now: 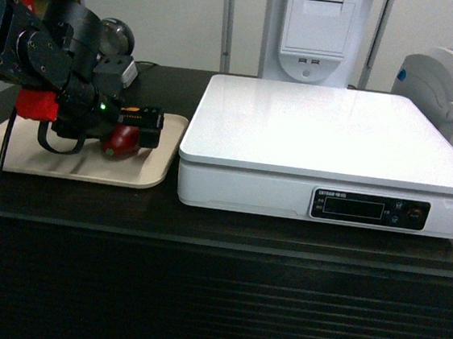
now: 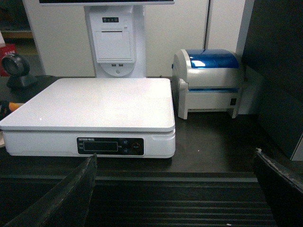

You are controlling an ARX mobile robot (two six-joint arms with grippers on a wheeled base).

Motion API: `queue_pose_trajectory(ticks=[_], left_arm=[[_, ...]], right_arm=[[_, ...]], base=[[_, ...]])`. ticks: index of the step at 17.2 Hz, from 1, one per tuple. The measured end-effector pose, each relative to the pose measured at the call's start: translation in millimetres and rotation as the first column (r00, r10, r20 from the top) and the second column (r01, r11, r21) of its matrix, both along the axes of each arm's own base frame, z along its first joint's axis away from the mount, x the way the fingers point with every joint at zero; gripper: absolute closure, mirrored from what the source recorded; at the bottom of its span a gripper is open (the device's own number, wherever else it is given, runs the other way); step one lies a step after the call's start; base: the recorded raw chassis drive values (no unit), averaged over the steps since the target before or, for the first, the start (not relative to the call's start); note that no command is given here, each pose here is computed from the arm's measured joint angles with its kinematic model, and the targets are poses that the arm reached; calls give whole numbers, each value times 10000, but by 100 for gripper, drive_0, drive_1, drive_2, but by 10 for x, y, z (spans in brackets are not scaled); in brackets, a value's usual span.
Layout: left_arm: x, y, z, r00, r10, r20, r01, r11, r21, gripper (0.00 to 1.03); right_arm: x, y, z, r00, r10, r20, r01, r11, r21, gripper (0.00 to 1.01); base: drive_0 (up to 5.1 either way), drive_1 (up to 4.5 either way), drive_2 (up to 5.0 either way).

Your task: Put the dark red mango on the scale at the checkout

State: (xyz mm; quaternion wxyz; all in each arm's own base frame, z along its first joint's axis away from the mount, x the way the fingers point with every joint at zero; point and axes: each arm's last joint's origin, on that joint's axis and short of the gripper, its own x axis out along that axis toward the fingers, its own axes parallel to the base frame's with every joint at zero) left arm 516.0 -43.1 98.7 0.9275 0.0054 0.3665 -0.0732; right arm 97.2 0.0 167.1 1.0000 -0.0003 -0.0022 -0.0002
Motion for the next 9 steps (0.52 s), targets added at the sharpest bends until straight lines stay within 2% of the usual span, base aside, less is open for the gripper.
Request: queue_pose_trajectory(ticks=[2, 4, 8, 9], left_arm=[[-2, -5, -4, 10000, -28, 27, 28, 10000, 50, 6], [-2, -12, -5, 10000, -53, 61, 52, 9999, 102, 12], [-42, -6, -12, 9997, -141, 219, 136, 9996, 229, 38], [-173, -19, 92, 9986, -310, 435, 288, 9984, 493, 41]], right_arm=[[0, 0, 0, 10000, 0, 0, 0, 10000, 0, 3], [0, 0, 0, 10000, 0, 0, 0, 10000, 0, 3], [0, 0, 0, 10000, 0, 0, 0, 10000, 0, 3], [0, 0, 0, 10000, 0, 0, 0, 10000, 0, 3]], base=[[0, 0, 0], [0, 0, 0], [0, 0, 0], [0, 0, 0]])
